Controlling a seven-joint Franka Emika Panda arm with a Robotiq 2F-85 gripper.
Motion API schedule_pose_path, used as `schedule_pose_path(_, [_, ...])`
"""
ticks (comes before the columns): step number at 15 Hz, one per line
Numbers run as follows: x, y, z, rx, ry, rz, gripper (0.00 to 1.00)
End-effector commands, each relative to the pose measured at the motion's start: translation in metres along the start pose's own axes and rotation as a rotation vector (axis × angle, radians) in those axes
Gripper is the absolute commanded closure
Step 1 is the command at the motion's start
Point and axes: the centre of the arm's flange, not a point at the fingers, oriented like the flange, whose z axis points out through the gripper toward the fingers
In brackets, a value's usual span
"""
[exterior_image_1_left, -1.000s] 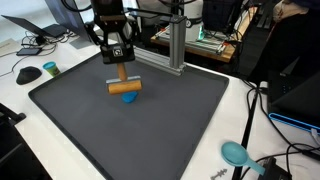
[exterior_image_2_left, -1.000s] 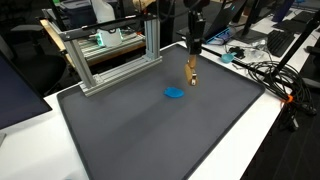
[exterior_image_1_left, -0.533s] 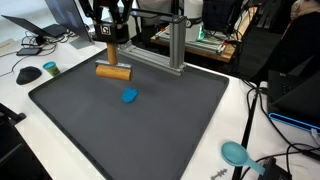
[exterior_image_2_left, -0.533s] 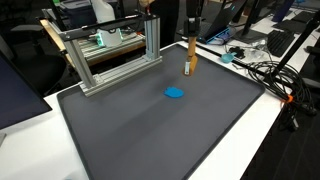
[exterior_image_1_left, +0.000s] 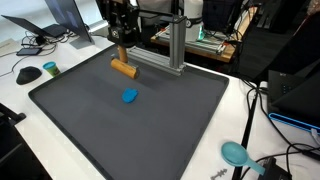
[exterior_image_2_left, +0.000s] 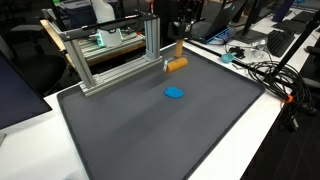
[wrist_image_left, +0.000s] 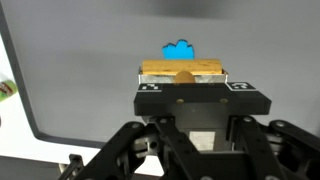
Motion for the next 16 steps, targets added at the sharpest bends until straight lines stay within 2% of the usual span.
schedule_pose_path(1, [-0.016, 0.009, -0.009, 0.046, -0.058, 0.187, 0.78])
schedule_pose_path(2, [-0.016, 0.008, -0.01, 0.08, -0.043, 0.231, 0.78])
schedule_pose_path(3, [-0.005, 0.005, 0.004, 0.036, -0.053, 0.145, 0.53])
schedule_pose_path(7, [-0.005, 0.006, 0.0, 0.064, -0.055, 0.202, 0.53])
schedule_pose_path(8, [-0.005, 0.006, 0.0, 0.065, -0.055, 0.205, 0.78])
schedule_pose_path(10, [0.006, 0.009, 0.007, 0.096, -0.042, 0.299, 0.78])
schedule_pose_path(16, [0.018, 0.02, 0.043, 0.111, -0.038, 0.543, 0.78])
